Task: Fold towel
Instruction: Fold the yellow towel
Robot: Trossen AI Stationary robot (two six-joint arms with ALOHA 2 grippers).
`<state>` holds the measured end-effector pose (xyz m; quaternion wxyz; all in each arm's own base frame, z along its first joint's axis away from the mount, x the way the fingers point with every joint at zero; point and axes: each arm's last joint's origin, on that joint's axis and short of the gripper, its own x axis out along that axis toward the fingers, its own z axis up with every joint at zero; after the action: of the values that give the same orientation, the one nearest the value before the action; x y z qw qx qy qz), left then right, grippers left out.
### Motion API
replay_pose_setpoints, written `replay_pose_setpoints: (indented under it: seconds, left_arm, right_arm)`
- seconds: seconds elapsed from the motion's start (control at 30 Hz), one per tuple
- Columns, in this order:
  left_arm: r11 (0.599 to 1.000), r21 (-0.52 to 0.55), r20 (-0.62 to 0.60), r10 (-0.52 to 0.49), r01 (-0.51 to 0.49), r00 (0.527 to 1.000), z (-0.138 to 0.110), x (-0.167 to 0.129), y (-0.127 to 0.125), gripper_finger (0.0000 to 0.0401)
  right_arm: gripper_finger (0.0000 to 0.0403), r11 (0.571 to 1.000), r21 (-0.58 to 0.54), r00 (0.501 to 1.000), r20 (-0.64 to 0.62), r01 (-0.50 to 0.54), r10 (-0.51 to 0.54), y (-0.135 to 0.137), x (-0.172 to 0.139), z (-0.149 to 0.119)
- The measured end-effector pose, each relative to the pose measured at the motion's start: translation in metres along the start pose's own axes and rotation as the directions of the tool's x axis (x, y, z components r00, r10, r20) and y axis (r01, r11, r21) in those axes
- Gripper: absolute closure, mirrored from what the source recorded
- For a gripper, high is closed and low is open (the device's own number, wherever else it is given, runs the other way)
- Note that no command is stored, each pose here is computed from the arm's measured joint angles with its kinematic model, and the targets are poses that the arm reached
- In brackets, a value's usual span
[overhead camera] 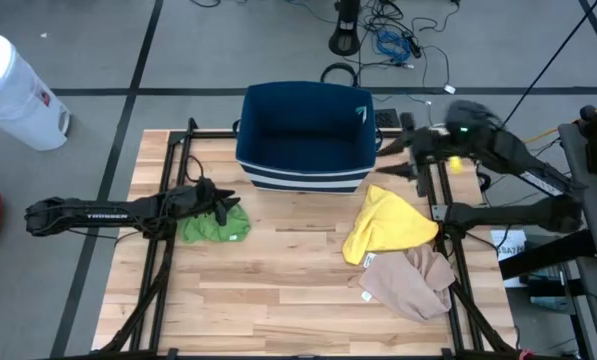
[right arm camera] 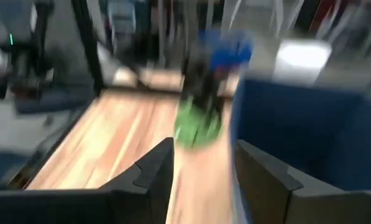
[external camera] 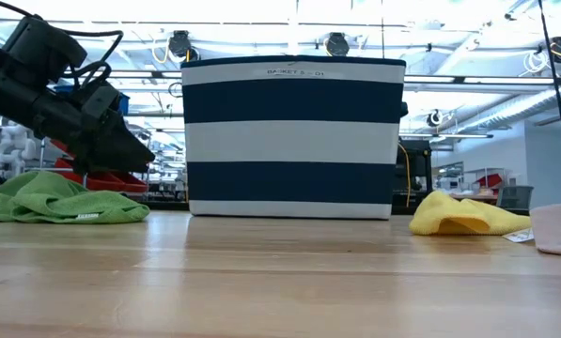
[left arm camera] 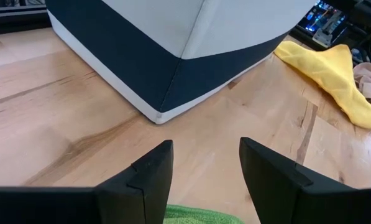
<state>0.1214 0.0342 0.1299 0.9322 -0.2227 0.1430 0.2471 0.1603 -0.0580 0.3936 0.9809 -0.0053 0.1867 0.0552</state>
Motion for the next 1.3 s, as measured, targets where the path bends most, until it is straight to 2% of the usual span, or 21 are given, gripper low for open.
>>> replay_pose_setpoints:
  seconds: [0.1, 0.23, 0.33, 0.47, 0.6, 0.7, 0.8, 0.87, 1.0, 1.2, 1.3]
  left_arm:
    - [1.0, 0.0, 0.001, 0.0, 0.0, 1.0, 0.0, 0.0, 0.0, 0.0209]
    - [1.0, 0.001, -0.001, 0.001, -0.001, 1.0, 0.0, 0.0, 0.0, 0.0209]
    - [1.0, 0.001, -0.001, 0.0, 0.0, 1.0, 0.0, 0.0, 0.0, 0.0209]
    - [1.0, 0.003, -0.009, 0.005, -0.005, 1.0, -0.001, 0.0, 0.0, 0.0209]
    - [1.0, 0.006, -0.019, 0.01, -0.01, 1.0, -0.002, 0.0, 0.001, 0.0209]
    - [1.0, 0.007, -0.02, 0.01, -0.01, 1.0, -0.002, 0.0, 0.001, 0.0209]
    - [1.0, 0.008, -0.019, 0.01, -0.01, 1.0, -0.002, 0.0, 0.001, 0.0209]
    - [1.0, 0.009, -0.02, 0.01, -0.01, 1.0, -0.002, 0.0, 0.001, 0.0209]
    - [1.0, 0.008, -0.019, 0.01, -0.01, 1.0, -0.002, 0.0, 0.001, 0.0209]
    - [1.0, 0.008, -0.019, 0.011, -0.011, 1.0, -0.002, 0.0, 0.001, 0.0209]
    - [1.0, 0.007, -0.019, 0.011, -0.011, 1.0, -0.002, 0.0, 0.001, 0.0209]
  right_arm:
    - [0.0248, 0.994, 0.105, 0.979, -0.197, -0.026, 0.047, -0.003, 0.012, -0.019]
    - [0.0248, 0.971, 0.238, 0.911, -0.391, -0.034, 0.128, -0.005, 0.028, -0.048]
    - [0.0248, 0.95, 0.311, 0.888, -0.431, -0.021, 0.161, -0.005, 0.044, -0.075]
    - [0.0248, 0.946, 0.322, 0.883, -0.429, -0.047, 0.19, -0.001, 0.069, -0.116]
    - [0.0248, 0.951, 0.283, 0.934, -0.291, -0.123, 0.207, 0.002, 0.094, -0.148]
    - [0.0248, 0.963, 0.208, 0.974, -0.112, -0.172, 0.198, 0.005, 0.107, -0.16]
    - [0.0248, 0.977, 0.095, 0.978, 0.104, -0.193, 0.183, 0.008, 0.114, -0.16]
    - [0.0248, 0.98, 0.018, 0.952, 0.242, -0.196, 0.186, 0.01, 0.116, -0.154]
    - [0.0248, 0.976, -0.087, 0.887, 0.407, -0.199, 0.217, 0.016, 0.112, -0.135]
    - [0.0248, 0.955, -0.199, 0.8, 0.523, -0.219, 0.293, 0.026, 0.093, -0.101]
    - [0.0248, 0.911, -0.302, 0.727, 0.553, -0.279, 0.406, 0.034, 0.078, -0.081]
